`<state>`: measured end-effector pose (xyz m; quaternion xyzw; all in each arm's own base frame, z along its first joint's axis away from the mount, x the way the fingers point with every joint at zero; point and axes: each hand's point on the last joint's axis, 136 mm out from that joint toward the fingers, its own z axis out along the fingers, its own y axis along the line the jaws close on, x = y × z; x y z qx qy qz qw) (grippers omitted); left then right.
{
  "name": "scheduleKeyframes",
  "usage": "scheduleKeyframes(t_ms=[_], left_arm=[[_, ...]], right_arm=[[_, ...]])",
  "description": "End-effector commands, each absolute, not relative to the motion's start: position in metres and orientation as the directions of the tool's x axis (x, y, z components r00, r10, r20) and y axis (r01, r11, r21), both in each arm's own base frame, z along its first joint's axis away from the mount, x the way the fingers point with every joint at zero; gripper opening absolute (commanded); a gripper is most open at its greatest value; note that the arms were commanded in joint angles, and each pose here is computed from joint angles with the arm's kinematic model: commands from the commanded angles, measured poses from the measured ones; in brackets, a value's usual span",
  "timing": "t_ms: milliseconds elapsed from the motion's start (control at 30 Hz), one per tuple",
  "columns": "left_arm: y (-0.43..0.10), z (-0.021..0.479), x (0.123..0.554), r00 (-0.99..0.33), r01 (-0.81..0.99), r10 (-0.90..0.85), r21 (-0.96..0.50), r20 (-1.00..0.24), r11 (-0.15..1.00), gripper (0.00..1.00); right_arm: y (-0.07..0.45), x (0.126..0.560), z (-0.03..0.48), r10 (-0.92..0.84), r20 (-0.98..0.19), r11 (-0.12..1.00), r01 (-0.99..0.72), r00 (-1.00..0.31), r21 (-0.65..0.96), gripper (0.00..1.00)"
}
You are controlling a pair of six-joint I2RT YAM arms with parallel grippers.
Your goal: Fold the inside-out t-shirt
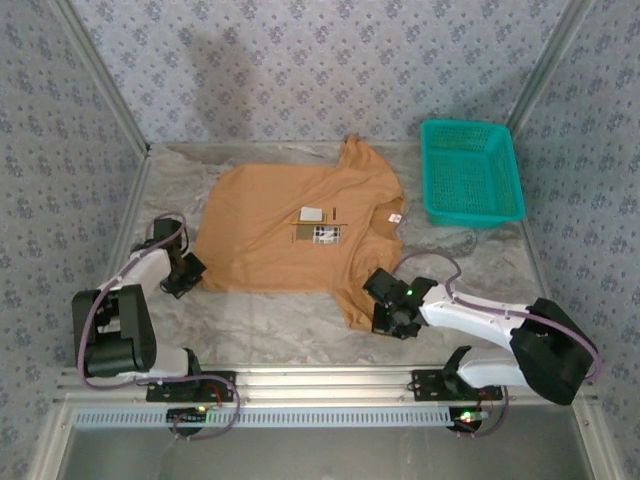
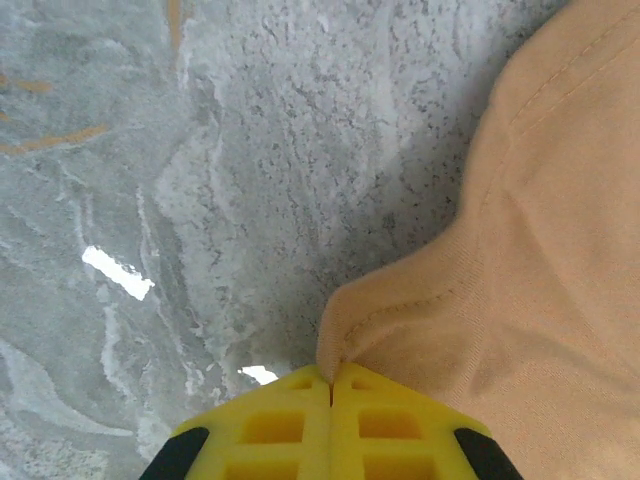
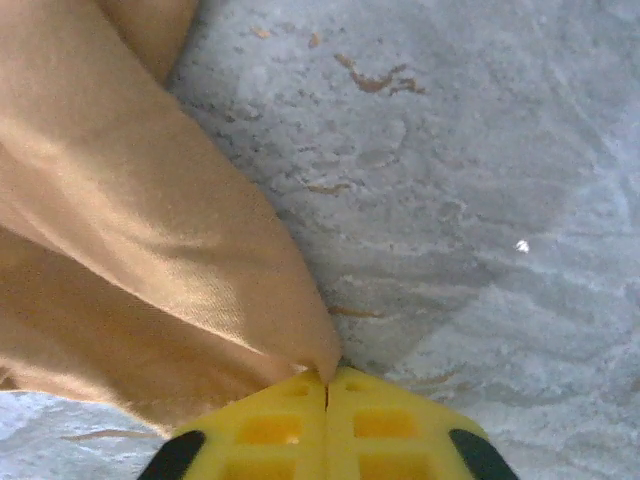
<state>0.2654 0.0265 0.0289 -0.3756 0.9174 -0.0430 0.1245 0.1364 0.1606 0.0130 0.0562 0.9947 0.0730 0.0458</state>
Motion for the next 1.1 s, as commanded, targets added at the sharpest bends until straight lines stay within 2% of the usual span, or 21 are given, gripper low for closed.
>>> scheduleKeyframes(t_ms=[0, 167, 333, 500, 800, 933, 1067], left_arm=[[0.023, 0.039, 0.263, -0.709, -0.658, -0.680, -0.172, -0.189, 0.734, 0.00], [0.028, 0.080, 0.269, -0.706, -0.628, -0.656, -0.191, -0.268, 0.754, 0.00], [0.025, 0.117, 0.271, -0.674, -0.594, -0.650, -0.264, -0.351, 0.760, 0.00], [0.020, 0.129, 0.272, -0.678, -0.573, -0.644, -0.294, -0.355, 0.765, 0.00], [0.011, 0.156, 0.284, -0.675, -0.521, -0.635, -0.367, -0.375, 0.771, 0.00], [0.015, 0.215, 0.298, -0.626, -0.470, -0.618, -0.402, -0.476, 0.786, 0.00], [0.019, 0.331, 0.301, -0.461, -0.346, -0.584, -0.470, -0.668, 0.812, 0.00]], right_arm=[[0.183, 0.149, 0.021, 0.092, -0.125, 0.976, 0.064, -0.988, 0.210, 0.00], [0.166, 0.165, 0.062, 0.072, -0.210, 0.986, 0.038, -0.975, 0.162, 0.00], [0.159, 0.184, 0.088, 0.127, -0.290, 0.973, 0.063, -0.949, 0.221, 0.00], [0.158, 0.203, 0.103, 0.184, -0.354, 0.954, 0.080, -0.917, 0.290, 0.00], [0.146, 0.249, 0.161, 0.261, -0.449, 0.926, 0.090, -0.854, 0.366, 0.00], [0.134, 0.275, 0.230, 0.282, -0.546, 0.916, 0.053, -0.789, 0.397, 0.00], [0.124, 0.283, 0.351, 0.285, -0.722, 0.902, -0.080, -0.630, 0.425, 0.00]])
